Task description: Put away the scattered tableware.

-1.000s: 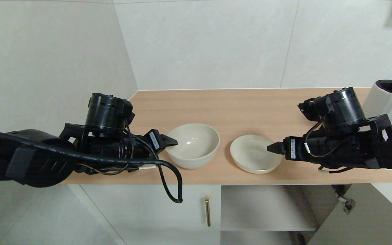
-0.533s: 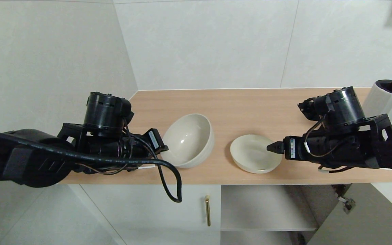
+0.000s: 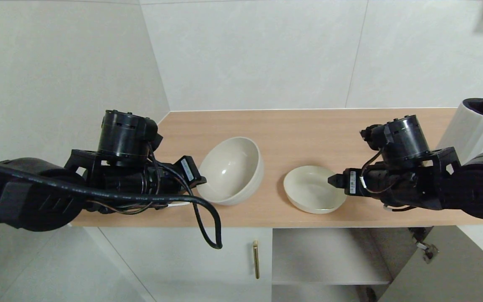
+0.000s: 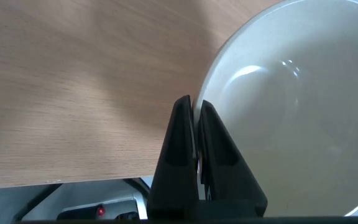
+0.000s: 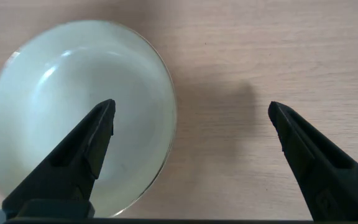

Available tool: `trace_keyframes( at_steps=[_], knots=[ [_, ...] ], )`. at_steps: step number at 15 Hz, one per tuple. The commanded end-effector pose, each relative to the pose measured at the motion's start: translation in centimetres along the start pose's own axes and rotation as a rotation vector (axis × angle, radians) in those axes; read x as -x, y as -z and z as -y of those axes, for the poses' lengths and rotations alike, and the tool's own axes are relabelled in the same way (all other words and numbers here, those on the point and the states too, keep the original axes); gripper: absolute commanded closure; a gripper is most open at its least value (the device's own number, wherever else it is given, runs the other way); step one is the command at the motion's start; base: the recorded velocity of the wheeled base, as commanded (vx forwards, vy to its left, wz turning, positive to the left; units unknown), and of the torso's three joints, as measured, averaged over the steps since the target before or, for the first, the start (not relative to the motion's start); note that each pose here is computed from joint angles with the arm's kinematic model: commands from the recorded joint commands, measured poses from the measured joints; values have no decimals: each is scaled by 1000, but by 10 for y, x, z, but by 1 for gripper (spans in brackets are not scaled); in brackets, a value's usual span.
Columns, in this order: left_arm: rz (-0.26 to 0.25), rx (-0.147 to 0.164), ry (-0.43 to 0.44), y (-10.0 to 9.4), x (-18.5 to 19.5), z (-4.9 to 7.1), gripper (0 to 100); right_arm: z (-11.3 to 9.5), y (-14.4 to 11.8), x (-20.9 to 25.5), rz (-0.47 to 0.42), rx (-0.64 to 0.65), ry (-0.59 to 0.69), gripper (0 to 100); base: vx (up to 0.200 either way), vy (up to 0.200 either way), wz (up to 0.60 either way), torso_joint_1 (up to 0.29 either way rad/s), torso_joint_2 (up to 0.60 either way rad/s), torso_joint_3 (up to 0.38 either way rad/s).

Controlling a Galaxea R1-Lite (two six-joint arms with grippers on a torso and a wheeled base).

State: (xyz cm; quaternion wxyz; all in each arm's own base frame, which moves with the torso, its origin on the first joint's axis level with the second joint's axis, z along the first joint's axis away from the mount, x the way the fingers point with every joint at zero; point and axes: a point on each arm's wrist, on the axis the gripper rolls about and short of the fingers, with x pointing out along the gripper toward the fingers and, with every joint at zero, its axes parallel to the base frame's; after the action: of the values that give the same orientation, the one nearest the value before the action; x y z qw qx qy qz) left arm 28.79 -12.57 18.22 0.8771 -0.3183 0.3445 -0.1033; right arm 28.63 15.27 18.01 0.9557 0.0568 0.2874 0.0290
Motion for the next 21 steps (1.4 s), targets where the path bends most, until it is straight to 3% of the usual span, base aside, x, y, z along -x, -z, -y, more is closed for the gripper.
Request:
trace_keyframes(
  at_steps=[1, 7, 8, 17, 21],
  knots=[
    [2, 0, 2, 0, 1, 0, 100, -1, 3, -6, -15, 6, 6, 0, 0, 0, 0, 0, 0, 0],
    [2, 0, 2, 0, 1, 0, 100, -2, 6, -10, -26, 10, 12, 0, 0, 0, 0, 0, 0, 0],
    [2, 0, 2, 0, 1, 0, 100, -2, 6, -10, -26, 10, 12, 100, 0, 0, 0, 0, 0, 0],
    [6, 0, 7, -1, 3, 1, 100, -2, 4, -6, -17, 7, 5, 100, 0, 0, 0, 0, 0, 0],
    [45, -17, 48, -3, 31, 6, 100, 8, -4, 28, 21, -11, -40, 100, 0, 0, 0, 0, 0, 0]
  ],
)
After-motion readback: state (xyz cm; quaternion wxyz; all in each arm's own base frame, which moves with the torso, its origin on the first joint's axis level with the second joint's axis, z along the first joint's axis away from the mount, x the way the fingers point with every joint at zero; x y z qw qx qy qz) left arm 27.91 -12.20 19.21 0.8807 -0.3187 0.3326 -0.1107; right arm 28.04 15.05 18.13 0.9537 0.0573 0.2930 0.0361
